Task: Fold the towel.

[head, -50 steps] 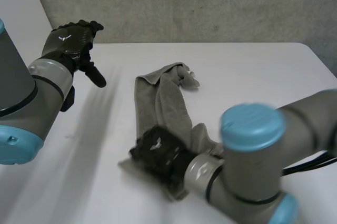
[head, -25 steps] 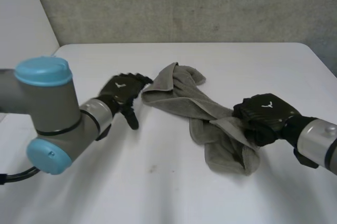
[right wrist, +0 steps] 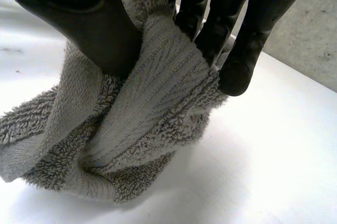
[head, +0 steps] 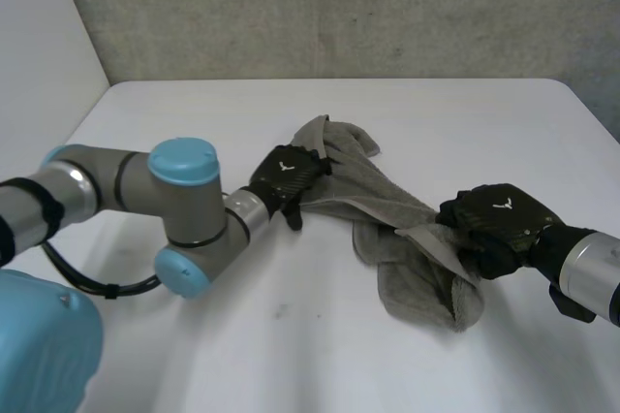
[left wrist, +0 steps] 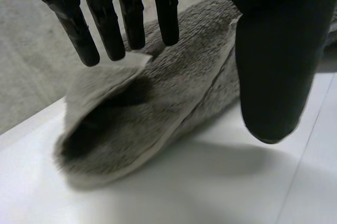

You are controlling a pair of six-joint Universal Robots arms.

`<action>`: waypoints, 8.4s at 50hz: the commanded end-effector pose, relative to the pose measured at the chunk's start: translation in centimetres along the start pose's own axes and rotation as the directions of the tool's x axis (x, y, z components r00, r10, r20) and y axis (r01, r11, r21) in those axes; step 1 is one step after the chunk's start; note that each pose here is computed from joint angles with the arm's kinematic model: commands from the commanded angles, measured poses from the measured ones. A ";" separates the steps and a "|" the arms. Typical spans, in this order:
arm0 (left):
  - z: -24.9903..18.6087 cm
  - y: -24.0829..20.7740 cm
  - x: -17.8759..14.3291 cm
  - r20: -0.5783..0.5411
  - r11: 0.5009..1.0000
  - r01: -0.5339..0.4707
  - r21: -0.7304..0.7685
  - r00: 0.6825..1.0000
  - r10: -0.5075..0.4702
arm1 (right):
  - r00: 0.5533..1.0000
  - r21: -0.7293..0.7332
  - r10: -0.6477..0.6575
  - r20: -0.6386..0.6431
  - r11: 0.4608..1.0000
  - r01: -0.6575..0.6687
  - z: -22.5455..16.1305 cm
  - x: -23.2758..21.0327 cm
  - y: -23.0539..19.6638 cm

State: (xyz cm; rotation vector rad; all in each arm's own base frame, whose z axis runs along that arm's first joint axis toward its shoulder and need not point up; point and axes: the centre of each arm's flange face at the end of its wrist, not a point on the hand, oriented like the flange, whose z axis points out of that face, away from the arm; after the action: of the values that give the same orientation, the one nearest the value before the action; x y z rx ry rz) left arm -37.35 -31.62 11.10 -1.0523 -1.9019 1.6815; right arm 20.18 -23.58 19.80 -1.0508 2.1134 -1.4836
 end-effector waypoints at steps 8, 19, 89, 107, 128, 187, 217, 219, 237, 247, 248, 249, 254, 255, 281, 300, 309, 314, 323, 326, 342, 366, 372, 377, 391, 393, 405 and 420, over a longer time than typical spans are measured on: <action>1.6 -1.1 3.6 -0.096 0.996 0.081 0.038 0.992 -0.077 | 1.000 0.000 -0.006 -0.003 1.000 0.006 0.1 0.0 0.3; 1.5 -1.3 4.0 -0.090 0.996 0.076 0.037 0.993 -0.072 | 1.000 0.021 -0.012 -0.015 1.000 0.013 0.2 0.4 -0.4; -12.8 -24.7 -9.7 0.484 0.887 -0.043 0.459 0.850 -0.209 | 0.938 0.672 -0.344 0.046 0.705 0.225 5.2 0.3 -21.4; -14.4 -6.4 -3.9 0.438 0.985 0.167 -0.040 0.889 -0.133 | 0.933 0.303 -0.259 0.249 0.936 0.179 8.1 3.4 -7.5; -14.0 -5.9 -1.3 0.362 0.988 0.147 -0.036 0.924 -0.125 | 0.912 0.118 -0.395 0.115 0.917 0.382 6.8 2.6 -3.0; -9.5 -4.7 -2.5 0.367 0.994 0.095 -0.052 0.927 -0.069 | 0.975 -0.070 -0.111 -0.190 0.993 0.100 -1.2 -10.6 0.0; -9.8 -4.5 -2.6 0.373 0.993 0.105 -0.052 0.924 -0.079 | 0.929 -0.116 -0.156 -0.334 0.985 0.124 3.8 -8.2 4.1; -9.9 -4.5 -2.6 0.373 0.993 0.106 -0.053 0.925 -0.079 | 0.927 -0.128 -0.172 -0.333 0.982 0.137 4.2 -8.2 4.4; -10.0 -4.0 -2.4 0.371 0.992 0.111 -0.066 0.925 -0.079 | 0.921 0.005 -0.179 -0.345 0.981 0.192 4.2 -8.8 4.0; -10.0 -4.0 -2.4 0.371 0.992 0.111 -0.065 0.925 -0.079 | 0.883 0.099 -0.324 -0.338 0.921 0.376 5.7 -9.1 4.3; -10.1 -4.0 -2.4 0.371 0.992 0.112 -0.065 0.925 -0.080 | 0.875 0.102 -0.362 -0.322 0.905 0.412 5.6 -9.4 4.3; -10.1 -4.0 -2.4 0.372 0.991 0.113 -0.066 0.925 -0.081 | 0.863 0.096 -0.399 -0.311 0.890 0.446 5.3 -9.6 4.4; -10.2 -3.9 -2.4 0.372 0.991 0.113 -0.067 0.925 -0.080 | 0.832 0.088 -0.467 -0.299 0.855 0.512 4.4 -10.0 4.7; -10.1 -3.9 -2.4 0.372 0.991 0.113 -0.066 0.925 -0.081 | 0.826 0.083 -0.482 -0.292 0.848 0.524 4.3 -10.2 4.8; -10.8 -3.6 -2.0 0.363 0.990 0.113 -0.087 0.929 -0.074 | 0.869 0.073 -0.194 -0.455 0.965 0.254 4.5 -2.0 2.4; -10.7 -3.5 -1.5 0.348 0.990 0.110 -0.093 0.935 -0.071 | 0.934 -0.013 -0.104 -0.341 0.994 0.106 3.3 -4.3 3.7; -10.6 -3.5 -1.5 0.350 0.990 0.109 -0.091 0.934 -0.071 | 0.937 0.101 -0.150 -0.316 0.976 0.191 4.1 -6.9 3.1; -10.6 -3.4 -1.5 0.351 0.990 0.111 -0.092 0.934 -0.073 | 0.926 0.088 -0.196 -0.323 0.968 0.236 5.3 -6.7 3.9; -10.6 -3.3 -1.5 0.349 0.989 0.112 -0.093 0.934 -0.073 | 0.902 0.057 -0.269 -0.337 0.951 0.305 7.0 -5.9 4.2; -10.6 -3.2 -1.5 0.349 0.989 0.112 -0.094 0.934 -0.073 | 0.895 0.067 -0.275 -0.350 0.946 0.317 7.6 -5.5 4.0; -10.7 -3.2 -1.5 0.349 0.989 0.113 -0.096 0.934 -0.072 | 0.845 0.081 -0.365 -0.391 0.901 0.427 10.0 -4.8 3.8; -10.7 -3.2 -1.5 0.349 0.989 0.113 -0.096 0.934 -0.072 | 0.820 0.120 -0.334 -0.465 0.894 0.432 10.9 -1.8 1.5; -10.8 -3.0 -1.4 0.346 0.988 0.115 -0.104 0.935 -0.072 | 0.821 0.168 -0.261 -0.508 0.905 0.391 8.2 -0.6 -1.2; -10.9 -2.9 -1.3 0.345 0.988 0.113 -0.108 0.936 -0.069 | 0.857 0.122 -0.218 -0.467 0.944 0.306 6.3 -0.6 -1.8; -12.2 -3.3 -2.4 0.285 0.988 0.123 -0.096 0.954 -0.091 | 0.888 -0.021 -0.110 -0.447 0.993 0.112 4.1 2.9 0.2; -12.4 -3.2 -2.9 0.287 0.987 0.129 -0.095 0.953 -0.097 | 0.889 -0.018 -0.106 -0.446 0.994 0.109 3.9 3.2 0.3; -13.1 -2.6 -7.4 0.324 0.982 0.167 -0.084 0.937 -0.132 | 0.911 -0.003 -0.104 -0.399 0.994 0.112 3.2 3.4 0.9; -11.0 -2.4 -10.1 0.264 0.990 0.132 -0.052 0.958 -0.114 | 0.911 0.006 -0.109 -0.397 0.993 0.122 3.4 3.2 1.1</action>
State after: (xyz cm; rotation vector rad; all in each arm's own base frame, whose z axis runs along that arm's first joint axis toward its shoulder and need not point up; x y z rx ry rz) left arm -23.62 -30.10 18.00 -0.7073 -2.1723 1.7650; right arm 19.78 -27.97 17.90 -0.9362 2.3233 -1.9082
